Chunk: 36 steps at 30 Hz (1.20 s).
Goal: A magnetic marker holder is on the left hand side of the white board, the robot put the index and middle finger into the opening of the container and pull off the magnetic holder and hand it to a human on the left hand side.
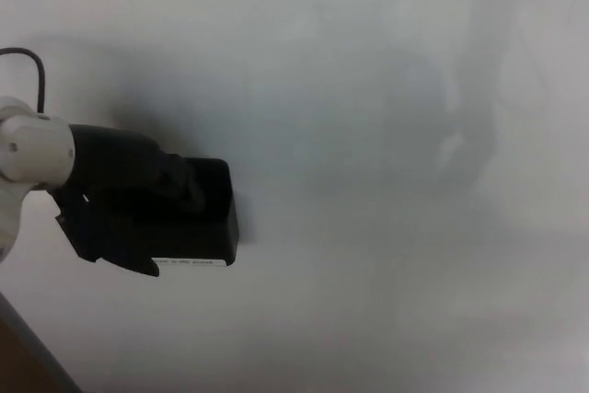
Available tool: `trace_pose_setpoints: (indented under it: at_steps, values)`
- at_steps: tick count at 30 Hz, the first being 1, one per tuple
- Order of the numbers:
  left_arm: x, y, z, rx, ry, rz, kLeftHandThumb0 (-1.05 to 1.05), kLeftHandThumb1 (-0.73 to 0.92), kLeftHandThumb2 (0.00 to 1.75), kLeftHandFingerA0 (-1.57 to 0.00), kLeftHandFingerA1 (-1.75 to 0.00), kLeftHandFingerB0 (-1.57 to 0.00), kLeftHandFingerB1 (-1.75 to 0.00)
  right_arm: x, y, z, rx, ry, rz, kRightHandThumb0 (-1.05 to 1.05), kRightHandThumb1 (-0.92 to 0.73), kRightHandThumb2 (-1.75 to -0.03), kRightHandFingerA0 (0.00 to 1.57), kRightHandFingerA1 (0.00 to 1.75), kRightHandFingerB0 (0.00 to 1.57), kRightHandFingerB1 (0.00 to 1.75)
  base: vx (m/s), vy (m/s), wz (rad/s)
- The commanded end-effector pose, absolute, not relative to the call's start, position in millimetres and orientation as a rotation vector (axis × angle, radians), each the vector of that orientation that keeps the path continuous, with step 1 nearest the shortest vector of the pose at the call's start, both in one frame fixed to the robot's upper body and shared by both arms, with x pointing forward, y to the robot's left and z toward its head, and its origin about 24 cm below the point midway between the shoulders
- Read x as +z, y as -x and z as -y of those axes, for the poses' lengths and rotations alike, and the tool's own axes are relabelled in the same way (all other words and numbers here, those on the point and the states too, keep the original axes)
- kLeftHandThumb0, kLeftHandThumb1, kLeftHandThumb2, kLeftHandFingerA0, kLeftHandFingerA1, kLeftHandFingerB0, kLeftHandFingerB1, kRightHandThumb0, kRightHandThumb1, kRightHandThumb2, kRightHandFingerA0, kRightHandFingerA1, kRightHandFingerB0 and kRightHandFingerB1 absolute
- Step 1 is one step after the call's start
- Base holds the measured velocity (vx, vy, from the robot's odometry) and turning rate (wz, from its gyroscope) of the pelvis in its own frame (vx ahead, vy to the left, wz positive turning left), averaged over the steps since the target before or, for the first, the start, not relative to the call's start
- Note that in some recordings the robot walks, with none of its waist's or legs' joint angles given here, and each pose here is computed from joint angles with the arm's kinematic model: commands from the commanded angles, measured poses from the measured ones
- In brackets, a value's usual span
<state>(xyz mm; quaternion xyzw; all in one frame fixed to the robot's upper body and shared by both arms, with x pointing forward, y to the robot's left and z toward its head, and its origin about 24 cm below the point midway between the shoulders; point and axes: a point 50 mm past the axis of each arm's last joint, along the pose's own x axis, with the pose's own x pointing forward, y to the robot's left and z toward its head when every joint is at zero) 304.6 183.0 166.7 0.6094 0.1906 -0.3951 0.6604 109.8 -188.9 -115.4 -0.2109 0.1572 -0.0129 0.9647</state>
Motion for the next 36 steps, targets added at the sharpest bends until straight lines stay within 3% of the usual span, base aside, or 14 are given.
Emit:
trace_pose_setpoints:
  at_steps: [1, 4, 5, 6, 7, 9, 10, 11, 12, 13, 14, 26, 30, 36]
  values:
    - [158.1, -305.7, -188.6, -0.872, -1.407, -0.498, -0.67, 0.59, 0.58, -0.59, -0.44, -0.16, -0.28, -114.7, -110.1, 196.2, -0.040, 0.456, -0.323, -0.41, -0.63, -0.58, 0.75, 0.51, 0.59, 0.45, 0.00, 0.000, 0.00]
    - [152.6, -307.0, -189.0, -0.877, -1.422, -0.520, -0.66, 0.58, 0.58, -0.50, -0.41, -0.16, -0.29, -114.8, -110.2, 196.1, -0.039, 0.456, -0.323, -0.40, -0.63, -0.58, 0.75, 0.51, 0.59, 0.45, 0.00, 0.000, 0.00]
    - [151.4, -307.4, -188.7, -0.879, -1.419, -0.523, -0.44, 0.35, 0.88, -0.43, -0.61, -0.01, -0.42, -114.8, -110.2, 196.0, -0.038, 0.456, -0.323, -0.40, -0.63, -0.58, 0.75, 0.51, 0.59, 0.45, 0.00, 0.000, 0.00]
    - [150.3, -307.9, -188.5, -0.882, -1.416, -0.526, -0.44, 0.35, 0.88, -0.43, -0.61, -0.01, -0.42, -114.7, -110.2, 195.9, -0.038, 0.455, -0.323, -0.40, -0.63, -0.58, 0.75, 0.51, 0.59, 0.45, 0.00, 0.000, 0.00]
    - [150.1, -308.2, -187.6, -0.886, -1.422, -0.526, -0.68, 0.60, 0.59, -0.54, -0.42, -0.15, -0.28, -114.6, -110.9, 195.7, -0.037, 0.456, -0.322, -0.40, -0.63, -0.58, 0.75, 0.51, 0.58, 0.44, 0.00, 0.000, 0.00]
    - [149.5, -308.8, -186.0, -0.890, -1.432, -0.526, -0.68, 0.59, 0.58, -0.51, -0.41, -0.15, -0.28, -114.4, -111.9, 195.4, -0.035, 0.457, -0.320, -0.39, -0.63, -0.58, 0.75, 0.51, 0.58, 0.45, 0.00, 0.000, 0.00]
    - [147.9, -309.2, -184.6, -0.891, -1.441, -0.526, -0.72, 0.49, 0.80, -0.38, -0.49, -0.09, -0.37, -114.6, -112.1, 195.2, -0.035, 0.457, -0.320, -0.41, -0.63, -0.59, 0.74, 0.51, 0.58, 0.44, 0.00, 0.000, 0.00]
    - [146.8, -309.5, -183.5, -0.891, -1.448, -0.526, -0.72, 0.49, 0.80, -0.38, -0.49, -0.09, -0.37, -114.7, -112.2, 195.0, -0.035, 0.458, -0.321, -0.41, -0.63, -0.59, 0.74, 0.51, 0.58, 0.44, 0.00, 0.000, 0.00]
    - [144.7, -310.1, -181.6, -0.894, -1.453, -0.526, -0.68, 0.58, 0.58, -0.48, -0.42, -0.15, -0.28, -114.7, -112.4, 194.9, -0.035, 0.457, -0.322, -0.40, -0.63, -0.59, 0.74, 0.51, 0.58, 0.44, 0.00, 0.000, 0.00]
    - [143.9, -310.4, -180.9, -0.895, -1.452, -0.527, -0.68, 0.58, 0.58, -0.48, -0.42, -0.15, -0.28, -114.7, -112.5, 195.1, -0.035, 0.456, -0.322, -0.40, -0.63, -0.59, 0.74, 0.51, 0.58, 0.44, 0.00, 0.000, 0.00]
    - [142.0, -310.9, -179.4, -0.897, -1.454, -0.534, -0.72, 0.49, 0.80, -0.35, -0.49, -0.07, -0.36, -114.6, -112.5, 194.9, -0.036, 0.451, -0.322, -0.38, -0.63, -0.58, 0.74, 0.51, 0.59, 0.45, 0.00, 0.000, 0.00]
    - [126.5, -313.8, -168.9, -0.929, -1.479, -0.546, -0.75, 0.48, 0.81, -0.38, -0.53, -0.09, -0.37, -114.7, -111.1, 195.0, -0.029, 0.464, -0.320, -0.38, -0.63, -0.58, 0.75, 0.51, 0.59, 0.45, 0.00, 0.000, 0.00]
    - [116.4, -310.7, -166.9, -0.948, -1.478, -0.559, -0.84, 0.53, 0.82, -0.48, -0.55, -0.10, -0.34, -115.5, -103.9, 195.7, -0.027, 0.466, -0.325, -0.39, -0.63, -0.58, 0.76, 0.52, 0.60, 0.46, 0.00, 0.000, 0.00]
    - [107.5, -306.3, -168.5, -0.955, -1.479, -0.568, -0.77, 0.48, 0.83, -0.42, -0.55, -0.09, -0.37, -116.4, -98.8, 194.4, -0.017, 0.462, -0.332, -0.37, -0.62, -0.57, 0.74, 0.52, 0.60, 0.45, 0.00, 0.000, 0.00]
